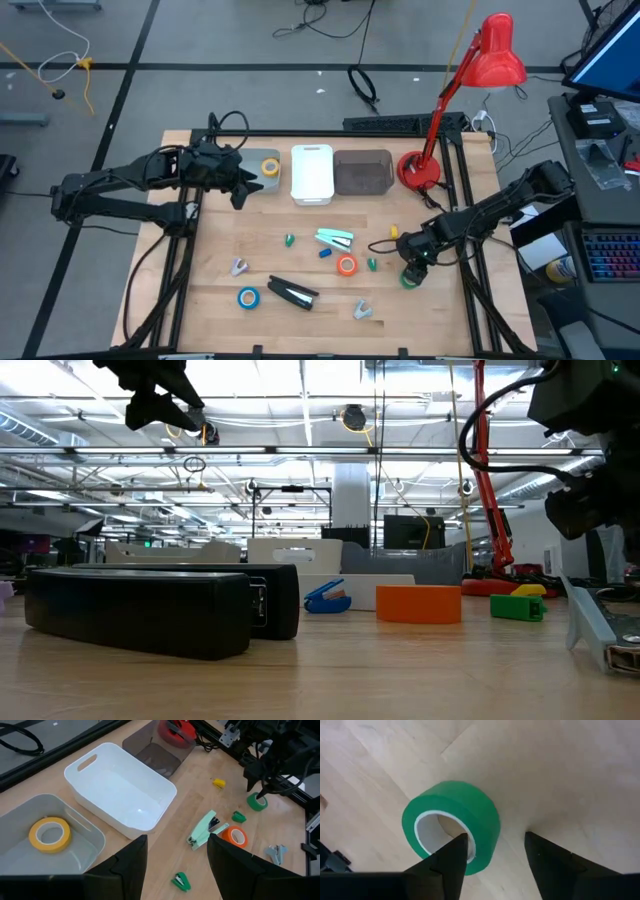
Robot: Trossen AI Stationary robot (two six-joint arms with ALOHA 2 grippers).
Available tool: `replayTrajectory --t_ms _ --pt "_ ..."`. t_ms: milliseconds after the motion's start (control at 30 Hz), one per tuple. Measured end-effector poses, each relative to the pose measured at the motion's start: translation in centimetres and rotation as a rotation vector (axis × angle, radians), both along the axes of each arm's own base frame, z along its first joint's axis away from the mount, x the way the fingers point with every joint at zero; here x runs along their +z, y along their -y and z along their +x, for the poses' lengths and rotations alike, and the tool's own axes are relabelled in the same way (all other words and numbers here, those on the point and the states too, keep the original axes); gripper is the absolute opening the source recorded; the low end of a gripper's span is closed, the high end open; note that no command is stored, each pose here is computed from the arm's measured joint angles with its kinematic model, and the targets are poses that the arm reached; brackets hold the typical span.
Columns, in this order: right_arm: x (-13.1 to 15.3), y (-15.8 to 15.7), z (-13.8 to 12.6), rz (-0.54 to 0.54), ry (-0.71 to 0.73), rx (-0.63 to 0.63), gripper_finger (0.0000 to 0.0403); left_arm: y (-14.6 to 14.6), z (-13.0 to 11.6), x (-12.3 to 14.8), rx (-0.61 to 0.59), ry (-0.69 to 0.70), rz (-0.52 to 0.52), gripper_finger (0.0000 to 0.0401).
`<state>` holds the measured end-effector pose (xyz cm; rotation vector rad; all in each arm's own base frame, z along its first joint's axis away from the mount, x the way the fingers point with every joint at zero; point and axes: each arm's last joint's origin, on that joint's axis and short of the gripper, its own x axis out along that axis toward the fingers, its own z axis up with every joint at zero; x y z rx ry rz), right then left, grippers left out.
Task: Pick and place Stapler, Stapler remover, tape
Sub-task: Put the green tape into the gray bin
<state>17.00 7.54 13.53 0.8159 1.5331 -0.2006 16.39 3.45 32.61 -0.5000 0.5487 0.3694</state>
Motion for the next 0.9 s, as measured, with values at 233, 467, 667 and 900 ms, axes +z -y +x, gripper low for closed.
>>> replayTrajectory --t_ms 233,467,667,900 --pt "-0.1 0.1 -0.1 -0.014 -0.010 -0.006 0.0098 0.0 0.0 0.0 0.000 0.000 0.000 0.0207" --pt "0.2 0.1 -0.1 0.001 0.017 -0.005 0.0034 0.0 0.0 0.0 0.004 0.002 -0.005 0.0207" --pt "1.8 0.0 0.4 0.039 0.180 -0.044 0.0034 0.0 0.0 0.0 0.026 0.015 -0.046 0.0207" --pt "4.7 0.7 2.4 0.023 0.555 -0.213 0.0036 -0.1 0.5 0.7 0.055 0.110 -0.080 0.0207"
